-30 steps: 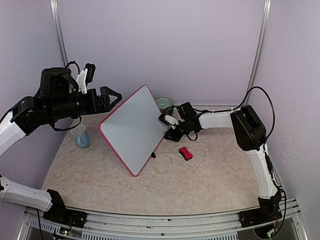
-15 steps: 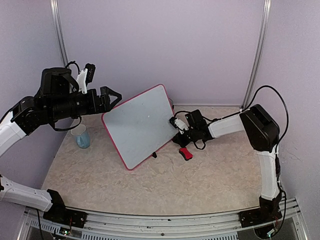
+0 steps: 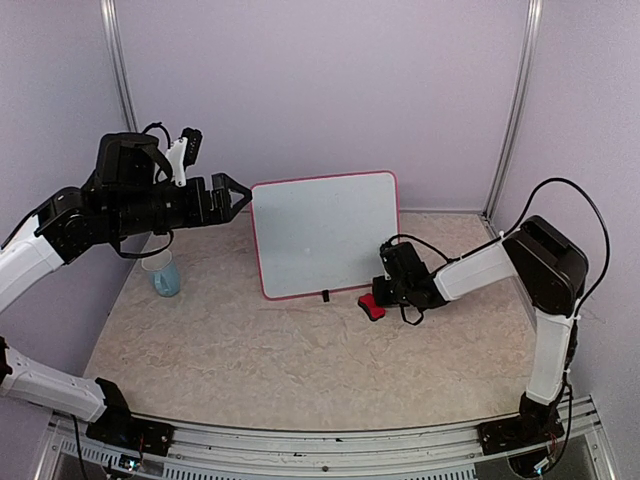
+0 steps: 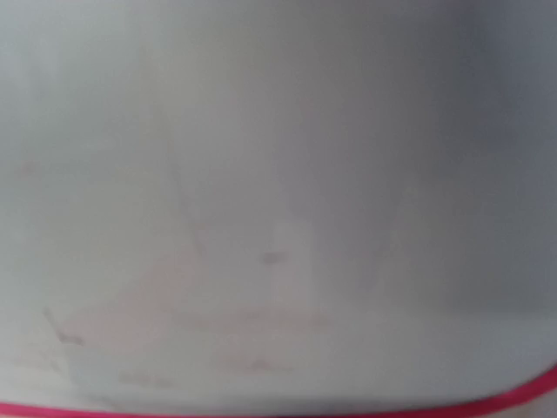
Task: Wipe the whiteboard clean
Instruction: Move the whiteboard to the center of the board, then reset both arms
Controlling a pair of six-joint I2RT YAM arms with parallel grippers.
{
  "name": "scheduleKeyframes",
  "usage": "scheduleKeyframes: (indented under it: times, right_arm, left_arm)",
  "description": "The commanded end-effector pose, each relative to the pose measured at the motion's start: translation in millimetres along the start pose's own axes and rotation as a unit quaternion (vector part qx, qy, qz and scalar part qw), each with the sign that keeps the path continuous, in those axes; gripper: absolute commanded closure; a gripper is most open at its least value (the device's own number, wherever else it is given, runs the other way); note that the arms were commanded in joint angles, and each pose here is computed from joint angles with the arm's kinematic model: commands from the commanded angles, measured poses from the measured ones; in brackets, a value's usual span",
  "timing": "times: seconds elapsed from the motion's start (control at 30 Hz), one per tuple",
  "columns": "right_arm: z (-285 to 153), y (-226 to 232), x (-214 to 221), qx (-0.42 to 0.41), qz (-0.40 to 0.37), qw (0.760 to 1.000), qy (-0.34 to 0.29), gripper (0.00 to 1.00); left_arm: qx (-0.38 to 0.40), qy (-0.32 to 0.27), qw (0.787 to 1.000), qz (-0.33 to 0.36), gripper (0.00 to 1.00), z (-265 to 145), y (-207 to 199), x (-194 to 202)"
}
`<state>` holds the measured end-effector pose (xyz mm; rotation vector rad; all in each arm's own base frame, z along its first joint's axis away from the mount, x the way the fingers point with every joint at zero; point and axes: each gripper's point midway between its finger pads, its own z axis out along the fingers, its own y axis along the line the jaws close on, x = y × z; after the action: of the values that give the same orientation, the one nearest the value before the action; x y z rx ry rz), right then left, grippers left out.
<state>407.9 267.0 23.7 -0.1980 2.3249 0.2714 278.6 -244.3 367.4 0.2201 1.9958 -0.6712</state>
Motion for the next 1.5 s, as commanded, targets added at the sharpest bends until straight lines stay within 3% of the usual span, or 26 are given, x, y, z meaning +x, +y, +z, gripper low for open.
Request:
scheduleKeyframes:
  times: [0.0, 0.3, 0.33, 0.5, 0.83, 1.17, 1.3, 1.47]
  right_arm:
    - [-1.9, -28.5, 34.0, 0.093, 0.070, 0.993, 0.023, 1.00]
    - [1.8, -31.5, 46.5, 0.111, 0.097, 0.988, 0.039, 1.00]
    - [0.9, -30.2, 45.6, 0.108, 0.097, 0.989, 0.040, 0.94]
    - [-12.3, -23.8, 35.2, 0.088, 0.097, 0.991, 0.031, 0.03]
    - [-65.6, -20.5, 23.6, 0.059, 0.082, 0.995, 0.018, 0.00]
    - [-135.3, -44.8, -10.7, 0.046, 0.034, 0.996, -0.062, 0.00]
    - [-145.2, -60.5, -17.4, 0.015, 0.042, 0.997, -0.061, 0.00]
    - [-158.2, -94.9, -28.1, -0.030, 0.091, 0.992, -0.085, 0.00]
  left_arm:
    - [0.015, -0.022, 1.000, 0.000, 0.01, -6.7, -9.1, -16.4]
    - [0.012, -0.024, 1.000, -0.001, 0.01, -6.9, -7.4, -15.3]
    - [0.011, -0.023, 1.000, -0.002, 0.01, -6.3, -7.1, -14.9]
    - [0.005, -0.021, 1.000, -0.001, 0.01, -5.3, -3.7, -11.7]
    - [-0.022, -0.014, 1.000, -0.007, 0.01, 9.2, 20.0, 23.2]
    - [-0.100, 0.001, 0.995, 0.001, 0.01, 38.3, 74.3, 85.0]
    - [-0.114, -0.036, 0.993, 0.008, 0.01, 39.1, 99.9, 93.6]
    - [-0.096, -0.072, 0.991, -0.064, 0.01, 33.1, 147.4, 86.4]
